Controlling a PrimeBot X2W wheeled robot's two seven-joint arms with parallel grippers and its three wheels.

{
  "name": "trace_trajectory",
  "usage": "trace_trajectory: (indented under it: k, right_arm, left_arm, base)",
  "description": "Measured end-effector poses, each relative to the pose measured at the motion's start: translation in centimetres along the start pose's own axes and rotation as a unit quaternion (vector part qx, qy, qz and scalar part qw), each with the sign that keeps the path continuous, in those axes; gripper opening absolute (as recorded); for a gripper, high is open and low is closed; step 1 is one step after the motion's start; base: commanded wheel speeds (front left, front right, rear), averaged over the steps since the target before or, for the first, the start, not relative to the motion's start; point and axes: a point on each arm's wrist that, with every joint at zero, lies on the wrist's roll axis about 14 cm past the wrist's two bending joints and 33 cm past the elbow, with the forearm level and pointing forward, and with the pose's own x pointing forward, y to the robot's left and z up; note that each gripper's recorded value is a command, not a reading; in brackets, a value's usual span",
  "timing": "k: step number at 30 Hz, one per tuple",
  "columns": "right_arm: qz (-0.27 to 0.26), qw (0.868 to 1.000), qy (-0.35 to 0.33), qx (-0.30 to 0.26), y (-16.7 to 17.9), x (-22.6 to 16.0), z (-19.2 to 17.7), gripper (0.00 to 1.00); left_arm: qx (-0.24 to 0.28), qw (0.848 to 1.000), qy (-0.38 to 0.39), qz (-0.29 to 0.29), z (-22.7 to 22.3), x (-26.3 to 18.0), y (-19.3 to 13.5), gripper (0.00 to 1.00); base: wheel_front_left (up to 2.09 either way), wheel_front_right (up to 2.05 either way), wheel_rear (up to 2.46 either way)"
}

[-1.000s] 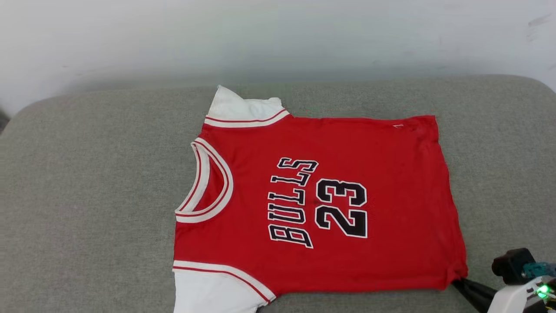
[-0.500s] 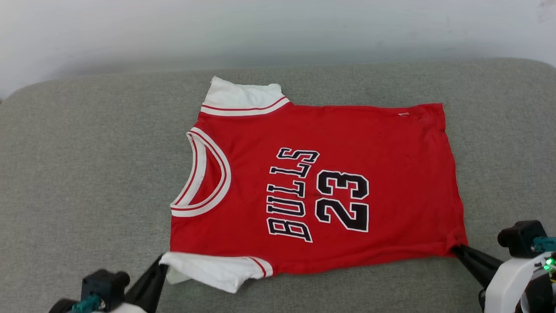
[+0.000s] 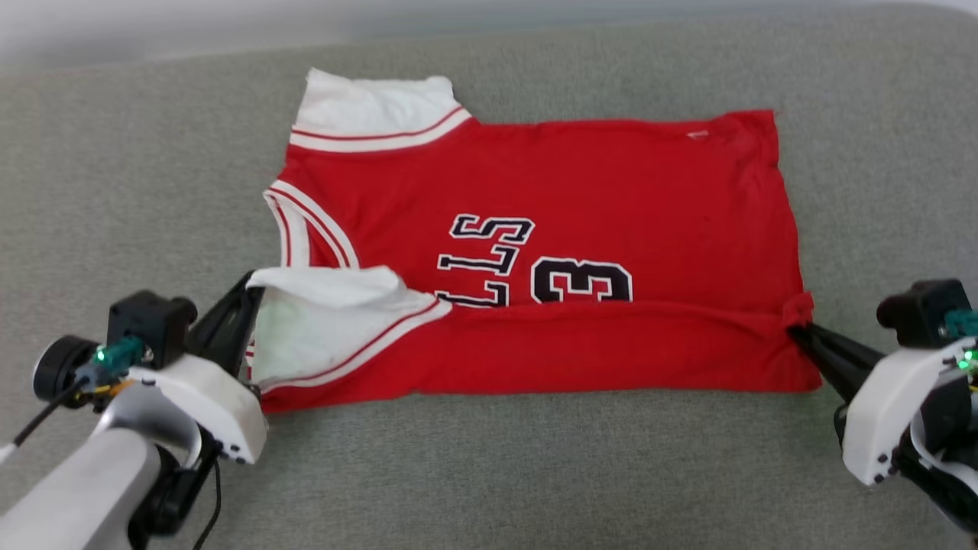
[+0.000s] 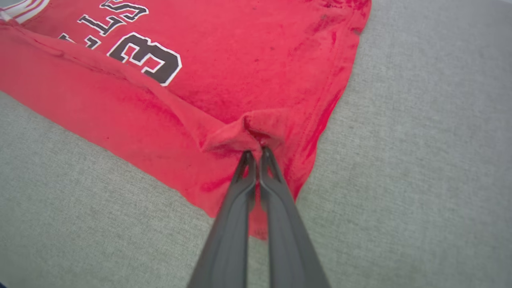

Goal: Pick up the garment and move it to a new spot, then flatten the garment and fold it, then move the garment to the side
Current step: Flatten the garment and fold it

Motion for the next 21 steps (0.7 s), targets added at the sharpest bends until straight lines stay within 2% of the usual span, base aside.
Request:
trace_trajectory:
  k: [8, 14, 15, 16, 17, 21]
  right_arm:
    - [-0.003, 0.998, 0.064, 0.023, -0.7, 3.3, -3.2, 0.0]
    - [-0.002, 0.997, 0.073, 0.028, -0.8, 4.3, -4.1, 0.0]
    - [-0.001, 0.997, 0.071, 0.032, -0.8, 4.3, -4.0, 0.23]
    - [-0.002, 0.997, 0.069, 0.037, -0.8, 4.3, -3.9, 0.5]
    - [-0.004, 0.997, 0.064, 0.039, -0.9, 4.2, -3.7, 1.0]
    - [-0.004, 0.999, 0.039, 0.038, -0.8, 3.8, -2.4, 1.0]
  left_arm:
    - [-0.006, 0.997, 0.077, -0.023, -5.7, 3.9, 0.1, 0.0]
    - [-0.022, 0.994, 0.102, -0.024, -7.9, 4.6, 0.1, 0.0]
    - [-0.023, 0.994, 0.101, -0.023, -7.8, 4.6, 0.2, 0.07]
    - [-0.021, 0.994, 0.102, -0.022, -7.8, 4.5, 0.3, 0.88]
    - [-0.021, 0.994, 0.102, -0.021, -7.7, 4.4, 0.4, 1.0]
    - [-0.01, 0.996, 0.087, -0.013, -6.3, 3.8, 1.2, 1.0]
  base:
    - [0.0, 0.0, 0.0]
    - [0.0, 0.0, 0.0]
    - [0.0, 0.0, 0.0]
    - [0.0, 0.0, 0.0]
    - [0.0, 0.0, 0.0]
    - [0.0, 0.0, 0.0]
